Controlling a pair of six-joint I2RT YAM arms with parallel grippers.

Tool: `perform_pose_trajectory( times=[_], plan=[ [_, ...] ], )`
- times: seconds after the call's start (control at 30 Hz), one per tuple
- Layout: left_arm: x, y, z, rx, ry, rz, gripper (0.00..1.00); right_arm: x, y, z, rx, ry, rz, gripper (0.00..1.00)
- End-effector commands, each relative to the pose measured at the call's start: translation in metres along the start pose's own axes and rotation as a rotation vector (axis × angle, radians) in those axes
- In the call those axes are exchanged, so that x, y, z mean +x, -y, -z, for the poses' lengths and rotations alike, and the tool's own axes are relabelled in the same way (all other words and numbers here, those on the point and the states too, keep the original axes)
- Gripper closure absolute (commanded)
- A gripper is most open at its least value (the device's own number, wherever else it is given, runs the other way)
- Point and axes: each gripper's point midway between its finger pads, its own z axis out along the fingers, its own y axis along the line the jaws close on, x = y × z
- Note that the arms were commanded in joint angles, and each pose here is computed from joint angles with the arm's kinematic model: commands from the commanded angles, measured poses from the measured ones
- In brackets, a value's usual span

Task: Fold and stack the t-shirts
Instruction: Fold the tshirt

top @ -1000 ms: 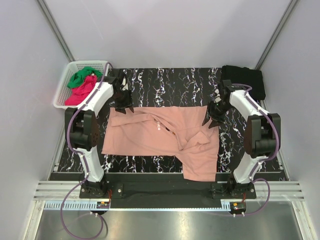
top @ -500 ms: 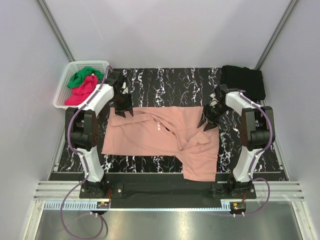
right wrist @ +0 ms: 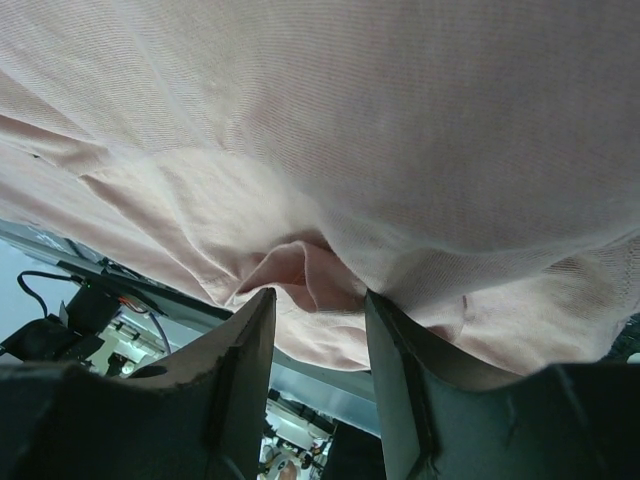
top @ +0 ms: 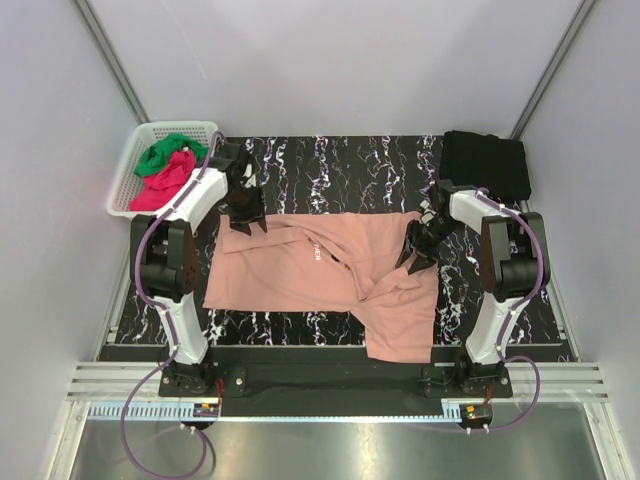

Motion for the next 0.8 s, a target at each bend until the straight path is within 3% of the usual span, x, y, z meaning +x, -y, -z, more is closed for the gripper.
perform_pose_trajectory(
  times=[0.0,0.13,0.27,0.47,0.53,0.6,0.77],
  plan=[
    [-0.014,0.009,0.022,0.032,0.083,-0.012,0.5,0.0,-0.004,0.013,0.004,0.034,0.032,0.52],
    [-0.014,0.009,0.023,0.03,0.086,-0.015,0.5,0.001,-0.006,0.013,-0.007,0.023,0.029,0.53],
    [-0.014,0.009,0.021,0.031,0.084,-0.015,0.5,0.006,-0.006,0.016,-0.008,0.022,0.03,0.67],
    [-0.016,0.011,0.02,0.039,0.084,-0.01,0.5,0.009,-0.003,0.017,0.008,0.023,0.026,0.66],
    [-0.015,0.01,0.02,0.037,0.082,-0.011,0.5,0.01,-0.002,0.014,0.007,0.008,0.023,0.78],
    [-0.015,0.01,0.021,0.035,0.086,-0.014,0.5,0.01,-0.003,0.014,0.007,0.009,0.022,1.0],
    [-0.015,0.008,0.02,0.028,0.086,-0.018,0.5,0.008,-0.004,0.019,0.019,0.02,0.023,1.0]
  ],
)
